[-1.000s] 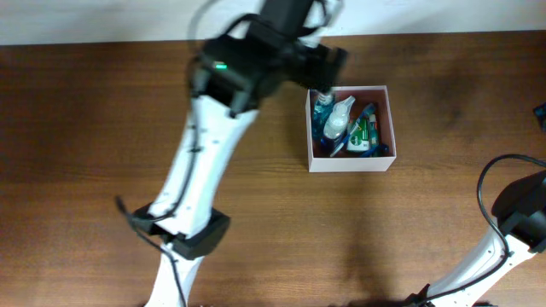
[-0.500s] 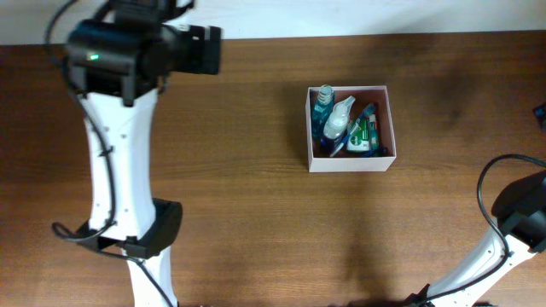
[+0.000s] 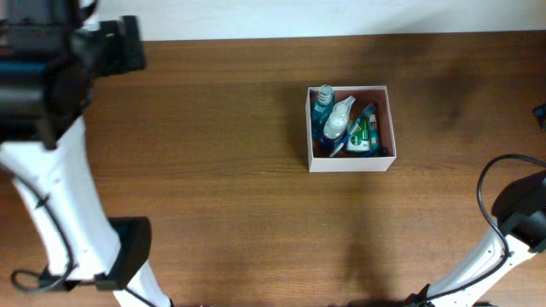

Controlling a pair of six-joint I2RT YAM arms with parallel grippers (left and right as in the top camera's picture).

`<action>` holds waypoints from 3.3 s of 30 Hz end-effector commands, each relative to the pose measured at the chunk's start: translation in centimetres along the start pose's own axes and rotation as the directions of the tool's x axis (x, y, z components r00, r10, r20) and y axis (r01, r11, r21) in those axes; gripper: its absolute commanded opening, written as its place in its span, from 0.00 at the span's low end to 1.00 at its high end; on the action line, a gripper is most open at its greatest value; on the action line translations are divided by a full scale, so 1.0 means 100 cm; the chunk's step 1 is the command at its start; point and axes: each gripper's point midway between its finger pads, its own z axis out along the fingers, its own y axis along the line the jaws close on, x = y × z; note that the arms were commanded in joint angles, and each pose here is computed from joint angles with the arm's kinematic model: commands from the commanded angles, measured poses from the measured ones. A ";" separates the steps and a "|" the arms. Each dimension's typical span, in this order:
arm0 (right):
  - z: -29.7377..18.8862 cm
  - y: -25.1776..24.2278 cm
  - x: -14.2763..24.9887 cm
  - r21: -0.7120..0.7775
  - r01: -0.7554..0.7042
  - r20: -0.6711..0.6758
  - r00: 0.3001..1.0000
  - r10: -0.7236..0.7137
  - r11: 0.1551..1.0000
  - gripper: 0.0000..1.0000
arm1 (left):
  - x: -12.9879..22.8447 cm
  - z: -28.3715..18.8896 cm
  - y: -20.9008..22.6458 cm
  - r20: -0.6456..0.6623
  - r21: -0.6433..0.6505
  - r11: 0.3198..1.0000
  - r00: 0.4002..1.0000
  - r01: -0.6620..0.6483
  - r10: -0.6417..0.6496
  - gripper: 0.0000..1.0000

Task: Pack container

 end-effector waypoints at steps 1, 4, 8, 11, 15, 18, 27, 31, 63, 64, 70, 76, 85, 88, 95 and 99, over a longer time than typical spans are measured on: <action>-0.007 -0.004 -0.002 0.005 -0.008 0.024 1.000 0.008 1.000 0.99 | 0.003 -0.018 0.027 0.012 -0.062 0.998 1.000 0.024 -0.024 0.99; -0.007 -0.004 -0.002 0.005 -0.008 0.024 1.000 0.008 1.000 0.99 | 0.013 -0.020 0.038 -0.023 -0.085 0.996 0.999 0.032 -0.034 0.99; -0.007 -0.004 -0.002 0.005 -0.008 0.024 1.000 0.008 1.000 0.99 | 0.029 -0.022 0.049 -0.081 -0.110 0.993 0.996 0.035 -0.044 0.99; -0.007 -0.004 -0.002 0.005 -0.008 0.024 1.000 0.008 1.000 0.99 | 0.041 -0.025 0.057 -0.114 -0.128 0.991 0.992 0.040 -0.054 0.99; -0.007 -0.004 -0.002 0.005 -0.008 0.024 1.000 0.008 1.000 0.99 | 0.055 -0.033 0.070 -0.145 -0.159 0.986 0.986 0.054 -0.078 0.99; -0.007 -0.004 -0.002 0.005 -0.008 0.024 1.000 0.008 1.000 0.99 | 0.067 -0.040 0.081 -0.164 -0.184 0.980 0.981 0.070 -0.101 0.99; -0.007 -0.004 -0.002 0.005 -0.008 0.024 1.000 0.008 1.000 0.99 | 0.097 -0.060 0.091 -0.202 -0.213 0.973 0.970 0.093 -0.136 0.99; -0.007 -0.004 -0.002 0.005 -0.008 0.024 1.000 0.008 1.000 0.99 | 0.098 -0.064 0.080 -0.195 -0.150 0.983 0.971 0.109 -0.137 0.99; -0.007 -0.004 -0.002 0.005 -0.008 0.024 1.000 0.008 1.000 0.99 | 0.098 -0.065 0.080 -0.194 -0.146 0.983 0.971 0.109 -0.137 0.99; -0.007 -0.004 -0.002 0.005 -0.008 0.024 1.000 0.008 1.000 0.99 | 0.098 -0.065 0.080 -0.194 -0.146 0.983 0.971 0.109 -0.137 0.99; -0.007 -0.004 -0.002 0.005 -0.008 0.024 1.000 0.008 1.000 0.99 | 0.098 -0.063 0.080 -0.198 -0.146 0.983 0.971 0.109 -0.137 0.99; -0.007 -0.004 -0.002 0.005 -0.008 0.024 1.000 0.008 1.000 0.99 | 0.100 -0.065 0.087 -0.201 -0.183 0.980 0.972 0.084 -0.121 0.99; -0.007 -0.004 -0.002 0.005 -0.008 0.024 1.000 0.008 1.000 0.99 | 0.133 -0.070 0.085 -0.227 -0.189 0.979 0.967 0.077 -0.120 1.00; -0.007 -0.004 -0.002 0.005 -0.008 0.024 1.000 0.008 1.000 0.99 | 0.136 -0.059 0.079 -0.139 -0.159 0.982 0.982 0.102 -0.125 0.99; -0.007 -0.004 -0.002 0.005 -0.008 0.024 1.000 0.008 1.000 0.99 | 0.109 -0.044 0.041 0.264 0.086 0.989 0.954 0.120 -0.139 1.00; -0.007 -0.004 -0.002 0.005 -0.008 0.024 1.000 0.008 1.000 0.99 | 0.115 -0.046 0.036 0.394 0.114 0.988 0.909 0.102 -0.139 1.00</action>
